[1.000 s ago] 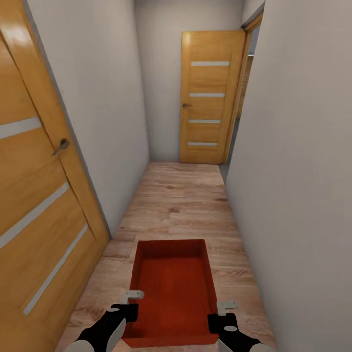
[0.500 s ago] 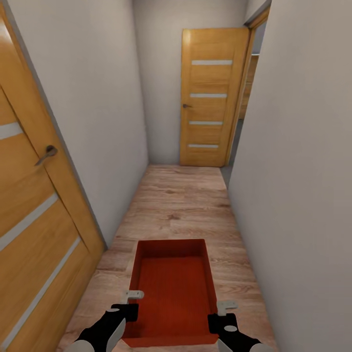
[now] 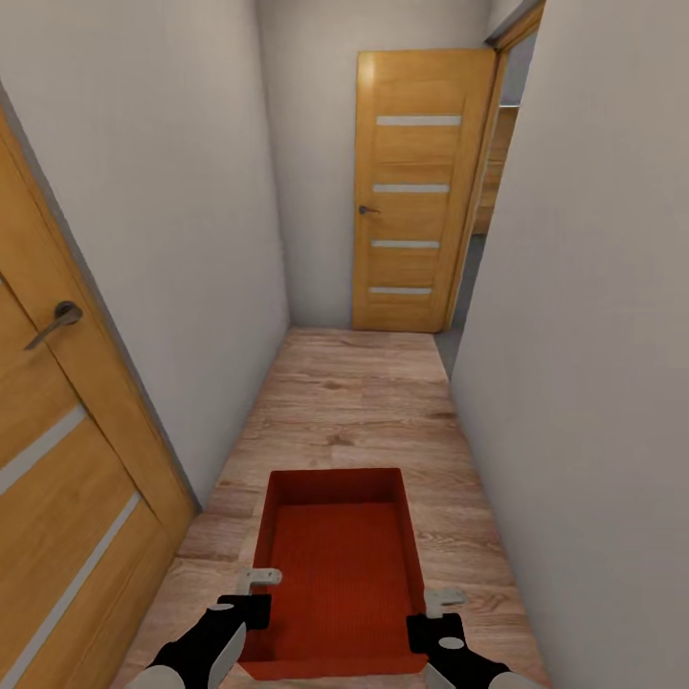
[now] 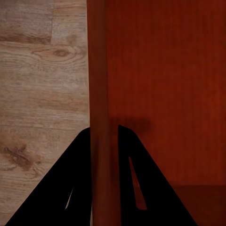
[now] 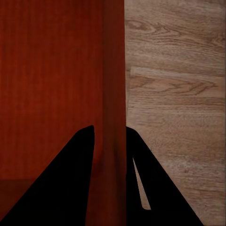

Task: Move the two storage containers from the living room to the garage. In the garage, place one container on the floor and stack the other container on top of it (either order is fine).

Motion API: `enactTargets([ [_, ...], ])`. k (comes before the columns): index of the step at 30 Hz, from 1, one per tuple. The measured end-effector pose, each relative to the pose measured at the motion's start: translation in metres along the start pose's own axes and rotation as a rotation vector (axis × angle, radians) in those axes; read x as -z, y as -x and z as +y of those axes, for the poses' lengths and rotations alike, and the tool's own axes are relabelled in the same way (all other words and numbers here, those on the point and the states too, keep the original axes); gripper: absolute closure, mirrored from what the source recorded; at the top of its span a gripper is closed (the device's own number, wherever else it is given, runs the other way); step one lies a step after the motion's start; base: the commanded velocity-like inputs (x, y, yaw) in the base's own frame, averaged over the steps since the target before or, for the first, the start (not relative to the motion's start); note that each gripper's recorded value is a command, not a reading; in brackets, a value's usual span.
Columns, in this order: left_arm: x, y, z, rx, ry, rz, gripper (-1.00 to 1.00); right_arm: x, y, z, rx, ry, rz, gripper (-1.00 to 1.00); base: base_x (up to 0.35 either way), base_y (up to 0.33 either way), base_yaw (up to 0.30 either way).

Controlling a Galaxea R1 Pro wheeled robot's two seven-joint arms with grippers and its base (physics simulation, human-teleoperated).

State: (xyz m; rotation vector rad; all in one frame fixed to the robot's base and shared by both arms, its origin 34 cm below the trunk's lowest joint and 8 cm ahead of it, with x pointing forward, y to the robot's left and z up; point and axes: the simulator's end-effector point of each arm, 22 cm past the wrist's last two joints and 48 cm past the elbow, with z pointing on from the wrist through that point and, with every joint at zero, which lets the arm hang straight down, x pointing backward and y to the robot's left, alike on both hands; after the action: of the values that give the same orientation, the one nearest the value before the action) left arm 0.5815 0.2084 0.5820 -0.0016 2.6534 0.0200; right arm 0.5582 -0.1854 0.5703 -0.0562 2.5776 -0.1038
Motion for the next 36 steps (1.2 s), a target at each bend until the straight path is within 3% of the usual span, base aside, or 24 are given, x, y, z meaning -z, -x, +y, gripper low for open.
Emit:
enactTargets([
  [36, 0.0000, 0.0000, 0.0000, 0.000, 0.000, 0.000, 1.00, 0.0000, 0.0000, 0.0000, 0.000, 0.000, 0.000, 1.00, 0.324, 0.000, 0.000],
])
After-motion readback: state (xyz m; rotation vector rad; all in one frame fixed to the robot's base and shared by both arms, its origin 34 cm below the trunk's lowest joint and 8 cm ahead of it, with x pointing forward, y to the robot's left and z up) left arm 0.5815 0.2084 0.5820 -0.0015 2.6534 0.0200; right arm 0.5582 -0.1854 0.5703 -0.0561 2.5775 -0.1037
